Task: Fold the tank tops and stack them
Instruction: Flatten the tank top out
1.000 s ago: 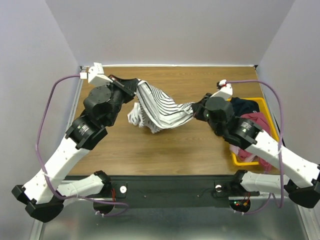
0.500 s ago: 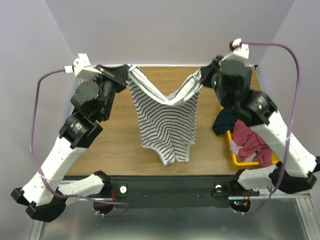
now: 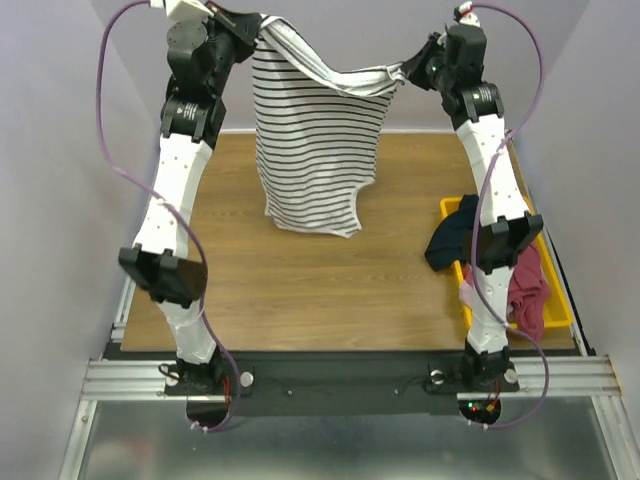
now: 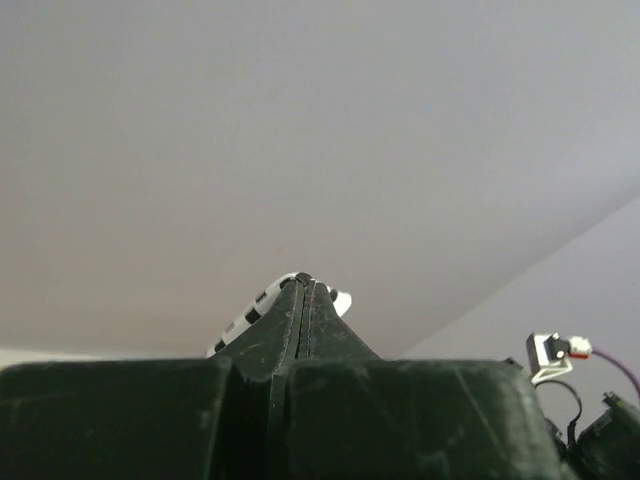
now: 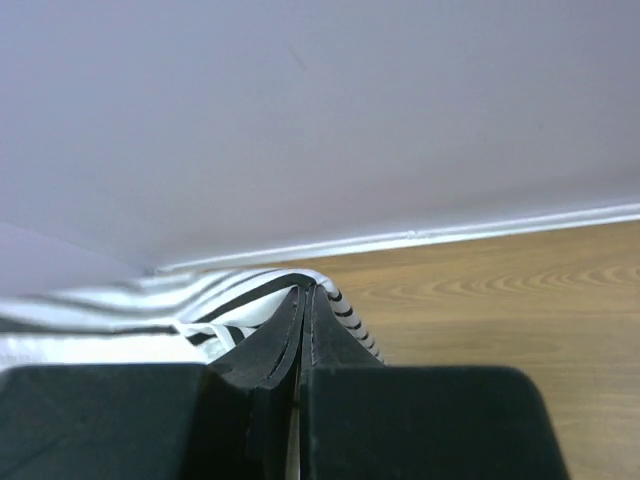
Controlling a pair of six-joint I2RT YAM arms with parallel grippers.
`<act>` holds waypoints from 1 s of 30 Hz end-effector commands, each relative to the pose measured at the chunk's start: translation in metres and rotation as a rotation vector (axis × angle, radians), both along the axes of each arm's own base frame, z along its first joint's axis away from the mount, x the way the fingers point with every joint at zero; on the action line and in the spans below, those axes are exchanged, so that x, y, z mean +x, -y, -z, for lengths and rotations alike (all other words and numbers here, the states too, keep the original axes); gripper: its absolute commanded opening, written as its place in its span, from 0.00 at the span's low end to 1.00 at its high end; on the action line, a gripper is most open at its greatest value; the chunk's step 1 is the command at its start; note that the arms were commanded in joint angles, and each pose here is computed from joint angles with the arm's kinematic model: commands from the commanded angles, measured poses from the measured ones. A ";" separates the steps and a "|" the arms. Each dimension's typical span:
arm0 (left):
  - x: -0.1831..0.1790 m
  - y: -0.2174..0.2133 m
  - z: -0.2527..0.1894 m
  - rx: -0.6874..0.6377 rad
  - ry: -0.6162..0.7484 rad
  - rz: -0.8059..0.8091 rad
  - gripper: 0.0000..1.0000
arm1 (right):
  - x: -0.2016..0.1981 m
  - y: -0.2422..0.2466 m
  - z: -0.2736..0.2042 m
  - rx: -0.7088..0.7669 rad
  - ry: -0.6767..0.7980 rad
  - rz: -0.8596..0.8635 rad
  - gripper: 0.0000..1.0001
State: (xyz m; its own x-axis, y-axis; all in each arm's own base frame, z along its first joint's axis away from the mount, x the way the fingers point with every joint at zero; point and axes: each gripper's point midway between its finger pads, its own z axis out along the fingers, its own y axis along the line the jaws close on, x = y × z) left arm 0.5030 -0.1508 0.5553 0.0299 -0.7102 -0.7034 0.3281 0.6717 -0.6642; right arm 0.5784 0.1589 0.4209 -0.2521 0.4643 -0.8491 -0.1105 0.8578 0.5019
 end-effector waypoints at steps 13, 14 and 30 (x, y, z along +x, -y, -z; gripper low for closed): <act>-0.051 -0.037 0.023 0.007 0.080 0.123 0.00 | -0.056 0.012 -0.027 0.089 0.112 -0.122 0.00; -0.051 -0.037 0.049 -0.013 0.032 0.126 0.00 | -0.057 0.010 0.037 0.077 -0.027 -0.125 0.00; -0.223 -0.037 0.476 -0.082 -0.761 0.103 0.32 | -0.264 0.042 0.353 0.020 -0.645 -0.083 0.57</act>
State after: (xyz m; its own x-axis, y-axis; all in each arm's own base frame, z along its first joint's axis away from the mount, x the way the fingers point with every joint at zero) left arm 0.2650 -0.1081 0.0332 -0.5770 -0.7313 -0.3636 -0.3380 0.6191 -0.7088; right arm 0.3073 0.1189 0.0361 -0.8141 0.4365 -0.3831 0.2274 0.8465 0.4813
